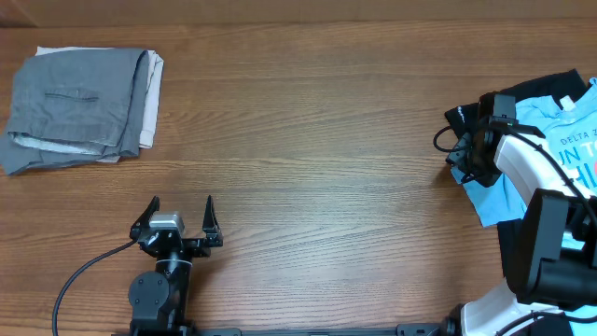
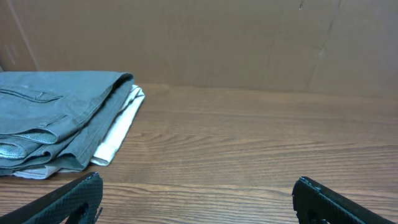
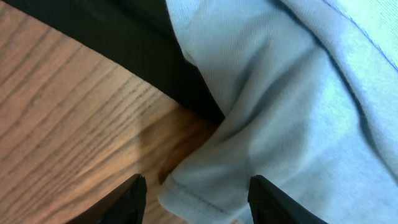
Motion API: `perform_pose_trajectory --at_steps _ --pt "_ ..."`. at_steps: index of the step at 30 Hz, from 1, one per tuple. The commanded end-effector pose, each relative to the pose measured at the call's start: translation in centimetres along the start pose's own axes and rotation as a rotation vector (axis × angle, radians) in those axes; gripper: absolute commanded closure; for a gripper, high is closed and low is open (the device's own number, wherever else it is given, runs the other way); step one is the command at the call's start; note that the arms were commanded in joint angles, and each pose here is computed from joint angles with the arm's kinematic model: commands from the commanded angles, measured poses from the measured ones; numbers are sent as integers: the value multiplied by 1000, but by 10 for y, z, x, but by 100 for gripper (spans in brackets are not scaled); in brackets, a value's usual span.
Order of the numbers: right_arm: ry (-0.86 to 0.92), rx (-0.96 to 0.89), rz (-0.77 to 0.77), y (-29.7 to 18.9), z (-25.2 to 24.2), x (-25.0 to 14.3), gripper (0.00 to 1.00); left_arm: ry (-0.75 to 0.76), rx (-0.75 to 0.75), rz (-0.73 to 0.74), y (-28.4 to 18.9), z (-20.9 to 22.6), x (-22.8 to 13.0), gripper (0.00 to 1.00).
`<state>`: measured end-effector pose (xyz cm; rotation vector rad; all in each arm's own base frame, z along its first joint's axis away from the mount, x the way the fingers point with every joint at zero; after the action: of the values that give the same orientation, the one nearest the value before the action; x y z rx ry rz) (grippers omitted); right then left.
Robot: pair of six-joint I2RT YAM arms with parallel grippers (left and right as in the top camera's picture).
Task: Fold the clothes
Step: 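Reach the right gripper to the blue t-shirt hem and grasp it, then drag the blue t-shirt with the right gripper leftward to table center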
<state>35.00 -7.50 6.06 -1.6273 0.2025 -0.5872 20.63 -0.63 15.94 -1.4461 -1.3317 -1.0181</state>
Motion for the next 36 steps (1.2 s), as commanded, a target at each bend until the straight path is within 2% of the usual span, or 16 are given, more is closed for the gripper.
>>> perform_pose_trajectory --at_steps 1,8,12,14,17,20,23,26,31,36 --pt "20 -11 1 6 0 -1 43 27 -16 -1 0 -2 -1 0" --pt "17 -21 29 14 -1 -9 43 27 -16 -1 0 -2 -1 0" --pt "27 -21 29 19 -3 -15 50 27 -16 -1 0 -2 -1 0" --pt "26 -23 35 20 -3 -17 64 27 -16 -1 0 -2 -1 0" --pt "26 -23 33 22 -3 -18 73 27 -16 -1 0 -2 -1 0" --pt "25 -23 34 22 -3 -18 96 27 -16 -1 0 -2 -1 0" --pt "25 -24 35 14 -3 -13 96 27 -16 -1 0 -2 -1 0" --pt "33 -8 -9 -21 0 12 96 27 -16 -1 0 -2 -1 0" --pt "40 30 -116 -113 4 57 96 27 -16 -1 0 -2 -1 0" --pt "25 113 -160 -184 11 71 96 27 -16 -1 0 -2 -1 0"
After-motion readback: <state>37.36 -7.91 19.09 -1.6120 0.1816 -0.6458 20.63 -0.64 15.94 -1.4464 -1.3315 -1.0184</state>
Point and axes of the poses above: each gripper's point midway between its finger pads, its own y axis out along the fingers, its own z axis along the line the jaws close on, x = y × z, the point moved 4 cm from there along -y, back along the fingers, and after that the axes turned 10 degrees about -y, right-handed, at the moved point
